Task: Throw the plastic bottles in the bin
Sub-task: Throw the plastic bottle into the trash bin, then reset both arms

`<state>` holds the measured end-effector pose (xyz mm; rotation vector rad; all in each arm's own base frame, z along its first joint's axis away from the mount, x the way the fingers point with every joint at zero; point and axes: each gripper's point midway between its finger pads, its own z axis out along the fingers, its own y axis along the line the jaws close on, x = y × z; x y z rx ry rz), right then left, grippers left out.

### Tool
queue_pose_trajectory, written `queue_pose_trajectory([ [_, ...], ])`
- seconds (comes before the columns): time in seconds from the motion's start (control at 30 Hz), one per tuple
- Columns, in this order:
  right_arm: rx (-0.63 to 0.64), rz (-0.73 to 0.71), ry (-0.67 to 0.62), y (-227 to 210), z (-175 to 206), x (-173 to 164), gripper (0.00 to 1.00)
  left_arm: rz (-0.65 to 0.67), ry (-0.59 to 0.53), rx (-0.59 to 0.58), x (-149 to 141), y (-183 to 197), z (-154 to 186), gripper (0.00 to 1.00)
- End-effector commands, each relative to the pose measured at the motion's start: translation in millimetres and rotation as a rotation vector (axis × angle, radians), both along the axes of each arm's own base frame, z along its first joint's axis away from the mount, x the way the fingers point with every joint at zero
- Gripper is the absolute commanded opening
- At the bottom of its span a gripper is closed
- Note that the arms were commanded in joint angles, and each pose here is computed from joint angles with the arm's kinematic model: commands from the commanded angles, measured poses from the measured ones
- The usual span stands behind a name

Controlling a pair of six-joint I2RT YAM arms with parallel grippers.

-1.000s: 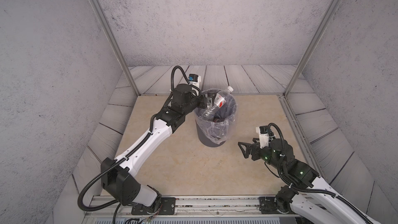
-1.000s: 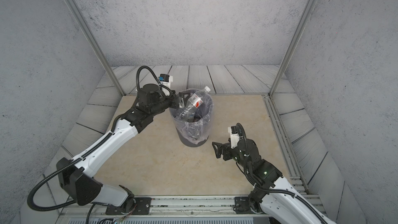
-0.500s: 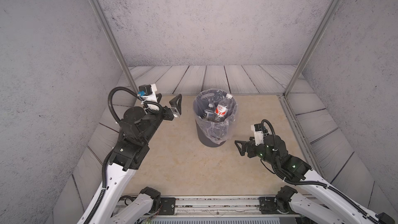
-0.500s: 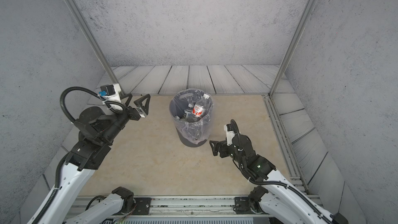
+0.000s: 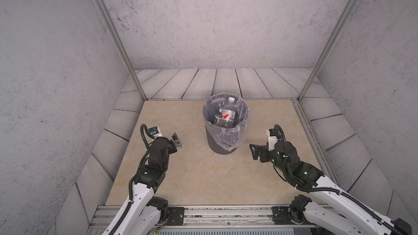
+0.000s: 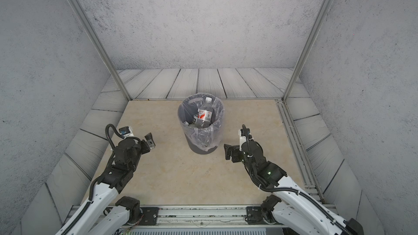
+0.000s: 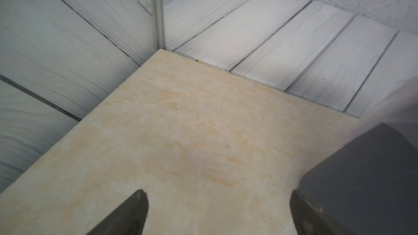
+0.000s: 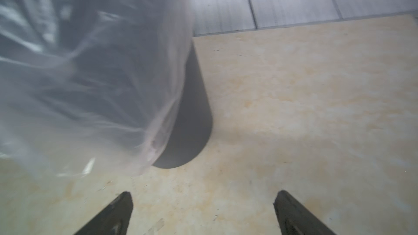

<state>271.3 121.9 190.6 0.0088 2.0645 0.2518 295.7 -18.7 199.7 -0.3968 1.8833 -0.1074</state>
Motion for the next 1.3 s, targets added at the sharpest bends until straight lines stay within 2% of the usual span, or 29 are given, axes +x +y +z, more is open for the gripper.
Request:
queue_pose_trajectory([
  [0.0,-0.073,-0.251,-0.077,-43.9,2.4,8.5,1.0,0.16,-0.108,0.062,5.7,28.0,12.7,1.0],
  [0.23,-0.152,-0.412,-0.164,-78.7,1.2,15.6,1.0,0.212,-0.082,0.165,17.4,37.1,2.5,1.0],
  [0.43,-0.151,-0.545,-0.127,-110.8,-24.2,32.2,1.0,0.199,-0.088,0.293,29.1,42.5,-1.9,1.0],
  [0.53,-0.171,-0.585,-0.147,-121.8,-19.2,43.7,1.0,0.242,-0.029,0.354,31.8,54.3,-16.5,1.0],
  [0.67,-0.201,-0.618,-0.147,-136.4,-21.4,58.7,1.0,0.156,-0.013,0.348,45.2,48.5,-37.5,1.0],
  [0.9,-0.163,-0.544,-0.181,-144.8,-46.8,76.1,1.0,0.023,0.079,0.387,81.1,42.4,-72.9,0.97],
  [1.0,-0.143,-0.503,-0.207,-144.5,-55.1,84.4,1.0,0.005,0.052,0.414,90.2,43.1,-75.5,0.97],
  [1.1,-0.174,-0.443,-0.19,-138.7,-63.0,98.6,1.0,-0.026,0.066,0.349,95.6,48.5,-88.0,0.97],
  [1.27,-0.197,-0.357,-0.178,-129.1,-70.0,117.4,1.0,-0.096,0.075,0.32,102.5,42.5,-105.9,0.98],
])
